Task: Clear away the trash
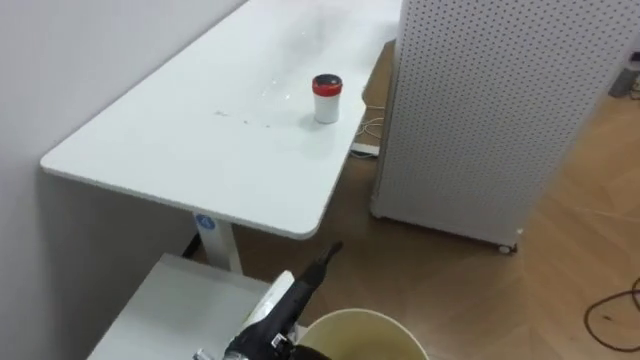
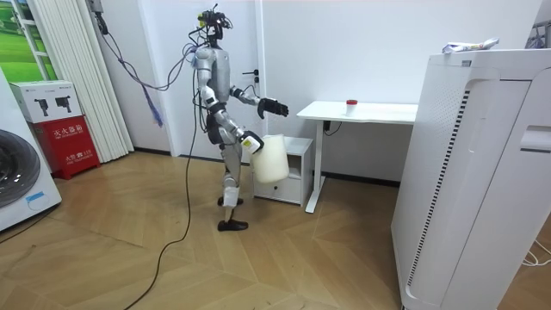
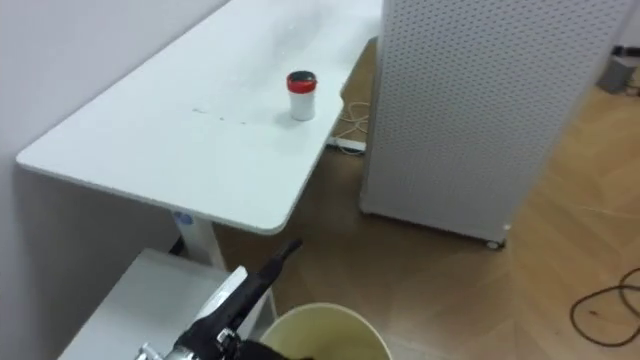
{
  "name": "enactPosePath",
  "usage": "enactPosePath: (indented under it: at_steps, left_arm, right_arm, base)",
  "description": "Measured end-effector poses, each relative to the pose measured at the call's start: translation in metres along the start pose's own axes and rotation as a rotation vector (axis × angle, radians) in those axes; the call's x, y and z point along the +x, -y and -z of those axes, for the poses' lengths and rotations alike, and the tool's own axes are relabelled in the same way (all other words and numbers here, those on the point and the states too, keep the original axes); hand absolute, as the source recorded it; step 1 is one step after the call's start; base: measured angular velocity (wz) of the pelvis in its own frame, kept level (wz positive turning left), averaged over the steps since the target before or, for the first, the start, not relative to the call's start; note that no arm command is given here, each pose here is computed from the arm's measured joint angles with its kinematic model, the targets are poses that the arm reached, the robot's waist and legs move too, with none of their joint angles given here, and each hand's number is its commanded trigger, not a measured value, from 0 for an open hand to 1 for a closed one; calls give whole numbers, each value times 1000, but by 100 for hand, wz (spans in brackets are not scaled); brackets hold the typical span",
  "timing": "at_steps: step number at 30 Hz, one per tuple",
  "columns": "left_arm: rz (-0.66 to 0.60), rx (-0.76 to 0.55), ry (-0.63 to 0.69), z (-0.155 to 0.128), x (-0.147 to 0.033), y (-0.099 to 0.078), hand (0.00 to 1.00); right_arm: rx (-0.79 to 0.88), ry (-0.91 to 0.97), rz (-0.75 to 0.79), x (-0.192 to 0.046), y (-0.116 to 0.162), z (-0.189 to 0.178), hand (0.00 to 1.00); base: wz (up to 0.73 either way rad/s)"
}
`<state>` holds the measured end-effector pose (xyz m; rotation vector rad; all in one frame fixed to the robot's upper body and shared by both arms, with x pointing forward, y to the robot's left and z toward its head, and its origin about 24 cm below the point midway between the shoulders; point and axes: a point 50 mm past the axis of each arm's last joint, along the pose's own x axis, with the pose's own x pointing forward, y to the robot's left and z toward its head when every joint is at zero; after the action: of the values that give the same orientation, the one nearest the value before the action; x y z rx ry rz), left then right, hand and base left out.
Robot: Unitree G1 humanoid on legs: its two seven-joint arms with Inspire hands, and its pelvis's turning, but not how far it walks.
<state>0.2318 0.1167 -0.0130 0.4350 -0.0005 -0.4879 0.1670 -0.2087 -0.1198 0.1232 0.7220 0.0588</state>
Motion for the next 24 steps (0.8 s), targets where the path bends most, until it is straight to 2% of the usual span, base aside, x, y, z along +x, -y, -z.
enactPosePath:
  at_steps: [7, 12, 19, 24]
  left_arm:
    - [-76, -2, -5, 2, -2, -15, 0]
    - [-155, -31, 53, -11, 1, -24, 0]
    - [-203, -14, 82, -17, 0, -30, 0]
    - [-329, -22, 99, -20, -11, -39, 0]
  right_arm:
    - [-16, -6, -4, 0, 0, 1, 100]
    - [-32, -13, -7, -2, 2, 2, 100]
    - [-47, -7, -40, -2, -5, 2, 100]
    - [-56, -4, -29, -3, -3, 2, 100]
  base:
    - [-90]
    - [-74]
    - [-20]
    - [0]
